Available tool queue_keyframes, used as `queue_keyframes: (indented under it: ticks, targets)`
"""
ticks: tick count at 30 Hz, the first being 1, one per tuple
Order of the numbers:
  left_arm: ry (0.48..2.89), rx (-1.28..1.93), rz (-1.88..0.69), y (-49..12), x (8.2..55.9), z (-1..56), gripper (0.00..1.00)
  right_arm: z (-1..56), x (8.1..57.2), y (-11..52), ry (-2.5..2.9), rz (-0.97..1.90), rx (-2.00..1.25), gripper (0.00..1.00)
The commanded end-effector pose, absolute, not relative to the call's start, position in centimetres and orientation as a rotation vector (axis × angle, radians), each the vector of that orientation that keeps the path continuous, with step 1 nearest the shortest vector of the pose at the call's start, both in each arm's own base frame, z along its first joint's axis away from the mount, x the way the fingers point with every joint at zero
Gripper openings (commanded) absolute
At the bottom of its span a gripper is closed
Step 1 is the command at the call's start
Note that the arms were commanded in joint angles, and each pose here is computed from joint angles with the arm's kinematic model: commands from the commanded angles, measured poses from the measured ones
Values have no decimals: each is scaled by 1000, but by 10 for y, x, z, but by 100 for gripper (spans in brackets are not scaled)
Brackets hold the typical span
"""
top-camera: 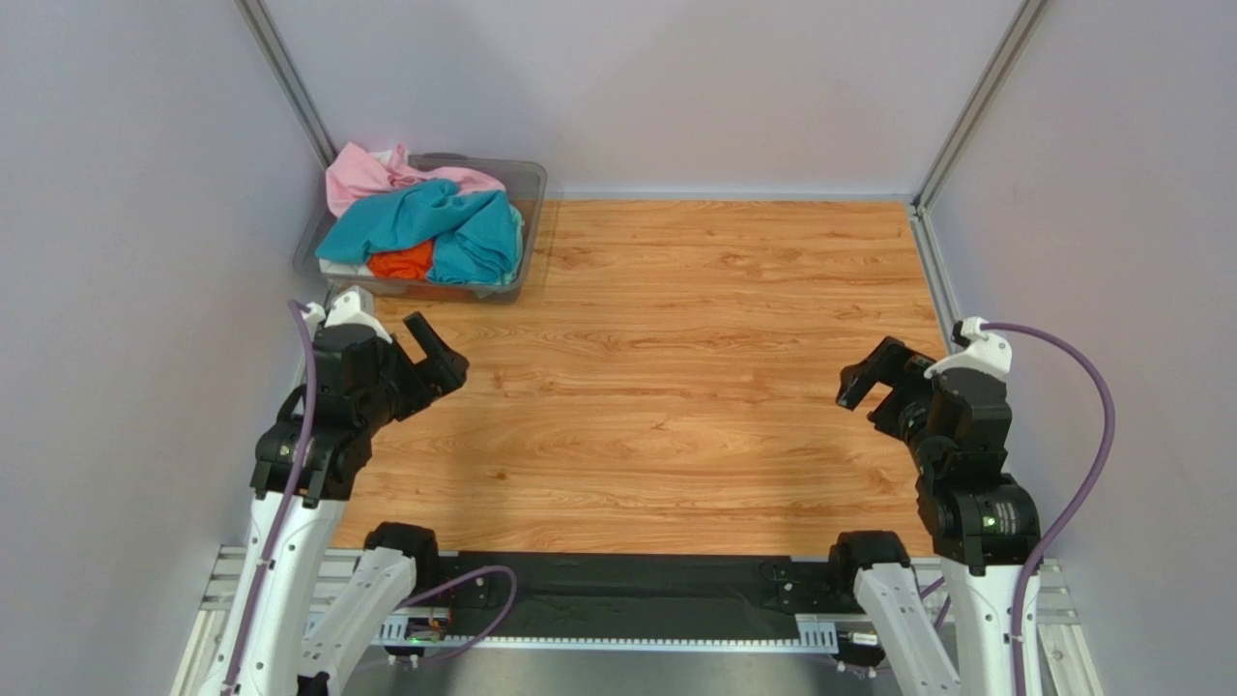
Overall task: Fold and stack the t-shirts
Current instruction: Grab the tshirt from the pile
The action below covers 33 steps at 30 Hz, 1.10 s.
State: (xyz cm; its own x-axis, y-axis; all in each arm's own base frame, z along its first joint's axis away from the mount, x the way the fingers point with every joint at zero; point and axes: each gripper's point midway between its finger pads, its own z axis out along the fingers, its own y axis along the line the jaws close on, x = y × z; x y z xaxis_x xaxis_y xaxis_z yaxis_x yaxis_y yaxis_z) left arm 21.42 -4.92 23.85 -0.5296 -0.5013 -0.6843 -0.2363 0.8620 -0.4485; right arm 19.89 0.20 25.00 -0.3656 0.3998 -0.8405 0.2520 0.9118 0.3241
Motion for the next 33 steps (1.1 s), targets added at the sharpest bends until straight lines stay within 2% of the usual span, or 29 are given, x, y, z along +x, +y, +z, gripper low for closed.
queue_keyframes:
  ticks: [1,7,10,15,16,17,19,20,21,23,25,26,27,29,33]
  targets:
    - [2055,-517,-331,-41,234,257,100,264,207,5,1919,176,403,100]
    - [1963,-524,-269,-31,258,272,100,267,216,3,1913,172,433,100]
    - [1967,-540,-243,-31,288,269,99,261,223,6,1946,180,416,100]
    - [2069,-565,-179,-27,354,249,98,250,236,9,1999,176,395,100]
    - [2040,-569,-183,-22,368,262,98,248,239,9,2010,175,390,100]
    - [2068,-582,-170,-21,387,250,100,248,241,10,2009,177,387,100]
    - [2027,-599,-166,-10,413,264,100,247,242,11,2013,184,381,100]
    - [2052,-608,-156,-6,432,249,100,245,242,12,2016,186,379,100]
    - [2021,-612,-164,-3,447,262,100,244,242,11,2012,185,375,100]
    - [2086,-635,-134,3,472,235,100,244,242,12,2010,185,369,100]
    - [2068,-662,-114,19,495,243,100,243,242,11,2010,180,361,100]
    - [2122,-645,-96,20,509,219,100,243,242,11,2008,176,362,100]
    - [2096,-630,-101,21,523,230,100,243,242,10,2007,173,359,100]
    - [2148,-617,-72,25,540,206,100,242,243,9,2010,165,362,100]
    - [2145,-636,-15,34,565,201,100,239,244,8,2017,154,369,100]
